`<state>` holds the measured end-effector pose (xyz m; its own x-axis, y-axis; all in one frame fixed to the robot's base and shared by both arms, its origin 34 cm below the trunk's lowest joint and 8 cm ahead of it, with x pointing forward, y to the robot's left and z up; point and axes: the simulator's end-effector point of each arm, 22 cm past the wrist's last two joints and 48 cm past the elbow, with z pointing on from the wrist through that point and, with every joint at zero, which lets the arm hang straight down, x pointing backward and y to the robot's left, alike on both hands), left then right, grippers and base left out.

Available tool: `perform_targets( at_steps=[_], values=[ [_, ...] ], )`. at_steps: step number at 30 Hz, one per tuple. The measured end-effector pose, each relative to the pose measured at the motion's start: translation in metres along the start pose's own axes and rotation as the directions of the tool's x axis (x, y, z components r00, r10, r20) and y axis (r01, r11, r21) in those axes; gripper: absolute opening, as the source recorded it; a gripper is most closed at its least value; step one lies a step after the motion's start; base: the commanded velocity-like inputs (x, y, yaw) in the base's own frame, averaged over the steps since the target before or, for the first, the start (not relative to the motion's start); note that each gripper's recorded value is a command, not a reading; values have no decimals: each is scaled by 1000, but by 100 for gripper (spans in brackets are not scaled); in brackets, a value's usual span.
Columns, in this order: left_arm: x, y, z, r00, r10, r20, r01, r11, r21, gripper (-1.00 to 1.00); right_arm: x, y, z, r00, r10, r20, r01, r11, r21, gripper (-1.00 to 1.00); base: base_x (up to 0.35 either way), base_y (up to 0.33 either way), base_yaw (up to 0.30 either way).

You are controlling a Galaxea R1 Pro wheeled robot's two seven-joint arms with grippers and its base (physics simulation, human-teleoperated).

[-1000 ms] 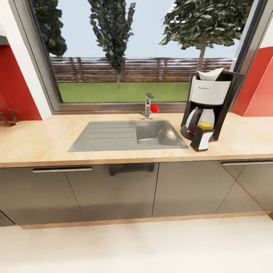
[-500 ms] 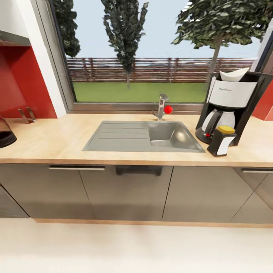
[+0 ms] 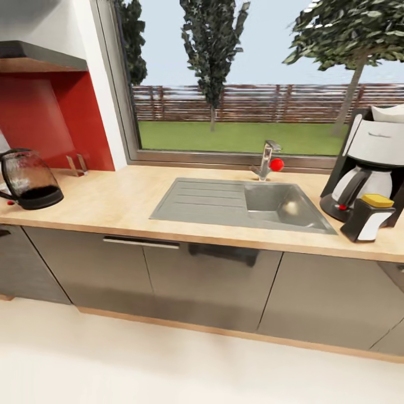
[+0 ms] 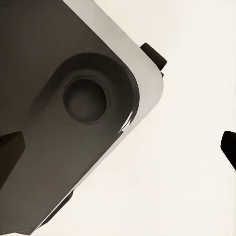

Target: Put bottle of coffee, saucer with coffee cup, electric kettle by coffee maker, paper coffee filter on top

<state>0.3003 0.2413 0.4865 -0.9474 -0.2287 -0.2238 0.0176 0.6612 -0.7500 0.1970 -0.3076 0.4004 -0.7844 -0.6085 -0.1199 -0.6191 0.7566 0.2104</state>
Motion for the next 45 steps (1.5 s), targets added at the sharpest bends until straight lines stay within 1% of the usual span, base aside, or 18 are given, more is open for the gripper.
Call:
perform_targets(
  at_steps=[17,26,38,45],
  values=[
    [-8,1,0,999,-14,32,14,1000,-3,100,0,0,0,1000,0,0,0,1000,-1,100,4,1,264],
    [-8,1,0,999,-15,34,15,1000,-2,100,0,1,0,1000,2,0,-2,1000,-1,100,198,124,93],
    [-8,1,0,999,-16,34,16,1000,-4,100,-1,1,0,1000,1,2,-1,1000,-1,100,44,32,244],
    [-8,1,0,999,-16,34,16,1000,-2,100,-1,1,0,1000,2,2,-2,1000,-2,100,207,156,76]
  ],
)
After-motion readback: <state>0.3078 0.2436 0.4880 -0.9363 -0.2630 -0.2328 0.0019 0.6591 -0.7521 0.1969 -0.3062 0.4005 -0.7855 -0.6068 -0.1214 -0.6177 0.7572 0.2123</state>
